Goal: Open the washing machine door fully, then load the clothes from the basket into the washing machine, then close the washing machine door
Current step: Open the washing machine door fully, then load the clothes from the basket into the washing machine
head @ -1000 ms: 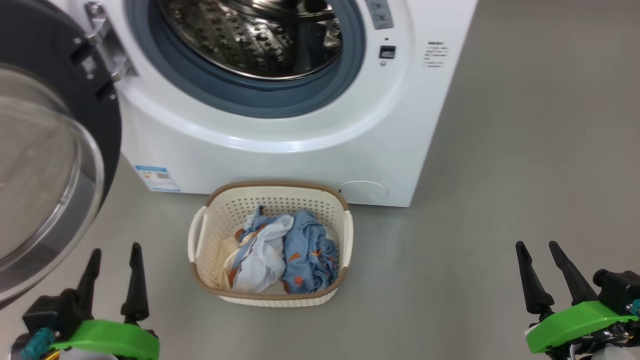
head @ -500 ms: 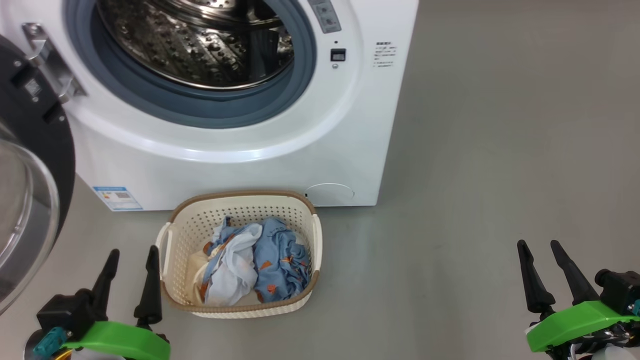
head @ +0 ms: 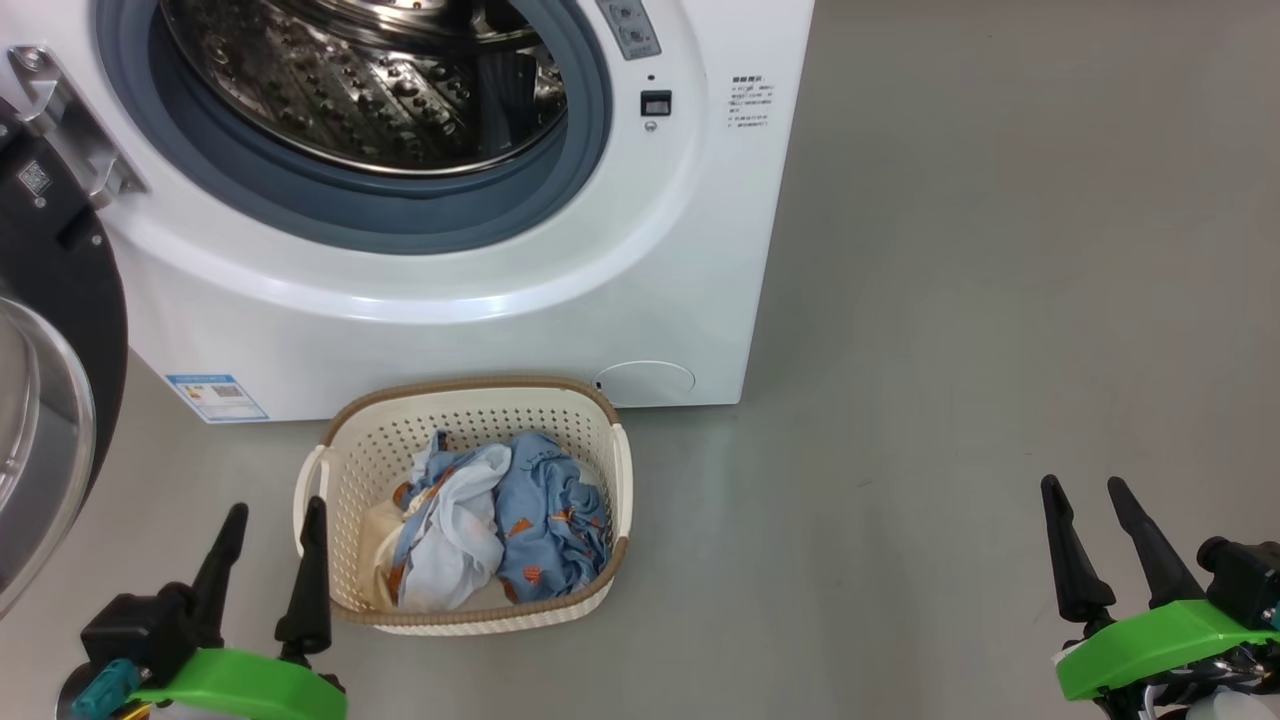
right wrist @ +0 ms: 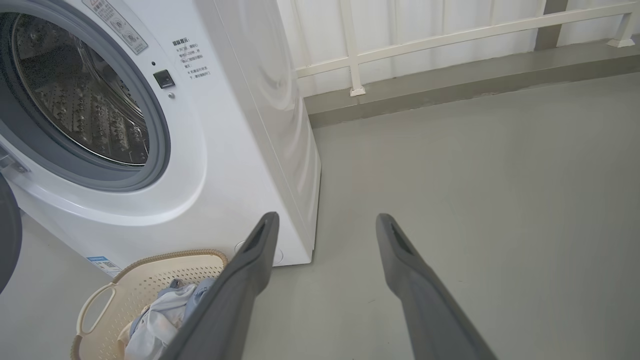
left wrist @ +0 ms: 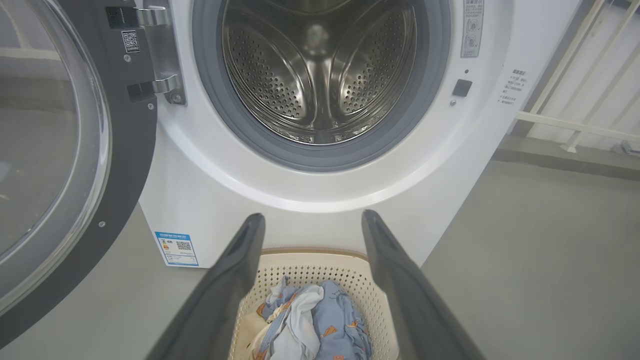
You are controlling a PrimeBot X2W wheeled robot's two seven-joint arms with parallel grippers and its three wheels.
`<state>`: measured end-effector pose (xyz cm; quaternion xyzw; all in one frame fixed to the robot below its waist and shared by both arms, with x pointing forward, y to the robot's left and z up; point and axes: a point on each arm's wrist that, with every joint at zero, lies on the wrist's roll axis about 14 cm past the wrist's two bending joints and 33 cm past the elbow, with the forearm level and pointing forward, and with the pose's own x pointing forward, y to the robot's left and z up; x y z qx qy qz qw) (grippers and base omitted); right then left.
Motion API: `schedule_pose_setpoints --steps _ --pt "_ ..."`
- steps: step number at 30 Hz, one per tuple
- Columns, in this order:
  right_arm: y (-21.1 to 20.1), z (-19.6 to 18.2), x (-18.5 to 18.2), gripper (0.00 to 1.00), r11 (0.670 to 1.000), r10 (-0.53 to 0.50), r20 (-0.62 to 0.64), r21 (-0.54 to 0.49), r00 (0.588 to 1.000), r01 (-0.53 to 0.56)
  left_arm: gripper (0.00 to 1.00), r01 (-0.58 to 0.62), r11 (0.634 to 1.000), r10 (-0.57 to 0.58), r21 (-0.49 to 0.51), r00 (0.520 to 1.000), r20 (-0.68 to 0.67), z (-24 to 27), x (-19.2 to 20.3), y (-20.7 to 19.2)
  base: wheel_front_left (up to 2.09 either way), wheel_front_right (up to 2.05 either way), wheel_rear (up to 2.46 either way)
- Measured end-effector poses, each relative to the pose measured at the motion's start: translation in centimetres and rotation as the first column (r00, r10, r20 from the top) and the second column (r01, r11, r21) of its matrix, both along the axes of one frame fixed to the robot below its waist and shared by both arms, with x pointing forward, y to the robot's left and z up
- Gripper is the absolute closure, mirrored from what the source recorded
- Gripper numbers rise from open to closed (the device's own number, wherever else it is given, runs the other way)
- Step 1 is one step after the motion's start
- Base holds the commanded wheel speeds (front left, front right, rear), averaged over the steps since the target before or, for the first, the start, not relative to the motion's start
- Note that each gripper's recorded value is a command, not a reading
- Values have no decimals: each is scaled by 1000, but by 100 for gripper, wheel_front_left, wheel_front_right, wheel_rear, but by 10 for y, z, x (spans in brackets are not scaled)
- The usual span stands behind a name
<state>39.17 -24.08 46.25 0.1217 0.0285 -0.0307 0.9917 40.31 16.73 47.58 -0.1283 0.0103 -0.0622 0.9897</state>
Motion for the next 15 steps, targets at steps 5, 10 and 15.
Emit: schedule_pose_setpoints --steps 5,10,15 --pt "2 -1 1 0 1000 5 -2 2 1000 -5 0 -2 1000 2 -2 1000 4 2 0 2 0 0 0" --pt "4 -1 2 0 1000 9 -2 4 1000 -9 0 -4 1000 4 -7 1000 21 7 0 2 0 0 0" --pt "6 -3 3 0 1000 11 -6 8 1000 -11 0 -7 1000 7 -19 1000 23 8 0 3 0 -1 1"
